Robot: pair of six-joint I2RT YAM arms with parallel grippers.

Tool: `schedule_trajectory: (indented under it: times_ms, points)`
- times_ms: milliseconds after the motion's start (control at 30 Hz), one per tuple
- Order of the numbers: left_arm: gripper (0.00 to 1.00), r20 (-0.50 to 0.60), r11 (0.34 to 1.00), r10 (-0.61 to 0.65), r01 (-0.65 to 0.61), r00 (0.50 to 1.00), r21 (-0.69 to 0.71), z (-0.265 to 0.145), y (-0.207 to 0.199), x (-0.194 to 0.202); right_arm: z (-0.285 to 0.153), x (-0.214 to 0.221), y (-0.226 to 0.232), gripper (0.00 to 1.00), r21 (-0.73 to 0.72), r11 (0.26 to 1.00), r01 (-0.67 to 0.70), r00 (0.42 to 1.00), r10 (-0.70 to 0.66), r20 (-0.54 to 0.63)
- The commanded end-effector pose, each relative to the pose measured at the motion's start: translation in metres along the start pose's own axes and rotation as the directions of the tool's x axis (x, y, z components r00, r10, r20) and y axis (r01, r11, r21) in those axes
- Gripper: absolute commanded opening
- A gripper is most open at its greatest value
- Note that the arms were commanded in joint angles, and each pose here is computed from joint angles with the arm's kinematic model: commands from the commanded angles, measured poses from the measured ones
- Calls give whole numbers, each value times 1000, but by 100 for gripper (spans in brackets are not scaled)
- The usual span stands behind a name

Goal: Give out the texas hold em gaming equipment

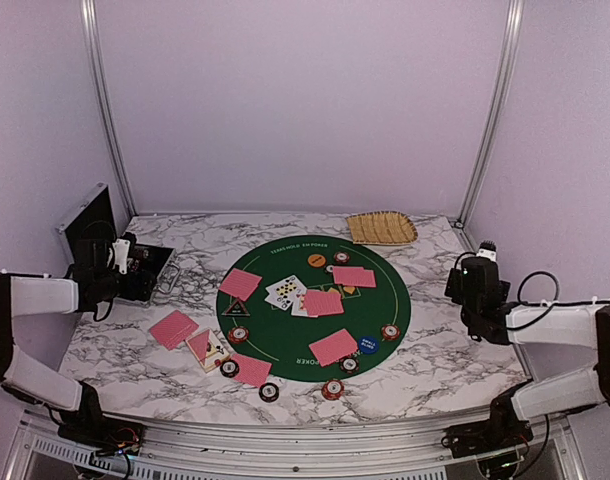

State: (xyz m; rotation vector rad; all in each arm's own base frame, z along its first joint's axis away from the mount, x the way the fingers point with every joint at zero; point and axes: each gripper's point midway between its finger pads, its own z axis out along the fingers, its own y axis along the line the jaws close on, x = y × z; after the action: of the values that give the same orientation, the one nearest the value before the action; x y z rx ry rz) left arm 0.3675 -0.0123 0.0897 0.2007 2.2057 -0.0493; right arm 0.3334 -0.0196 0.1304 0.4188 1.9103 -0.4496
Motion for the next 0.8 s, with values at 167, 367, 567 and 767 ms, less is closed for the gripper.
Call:
schedule_trajectory:
  times_ms: [167,367,567,767]
  points:
    - [99,351,994,-91,106,932,-25,-2,17,-43,-14,-56,-26,99,41,998,-44,914,23,406]
    - [99,473,992,-87,122,877,-44,-14,21,-47,-15,-51,-17,99,-78,996,-40,889,71,452]
    - [99,510,985,-115,165,852,-52,-17,24,-36,-12,-47,1,99,-190,981,42,871,57,488]
    - [99,505,984,-117,170,855,-59,-14,25,-37,-7,-39,10,99,-246,965,88,870,46,490]
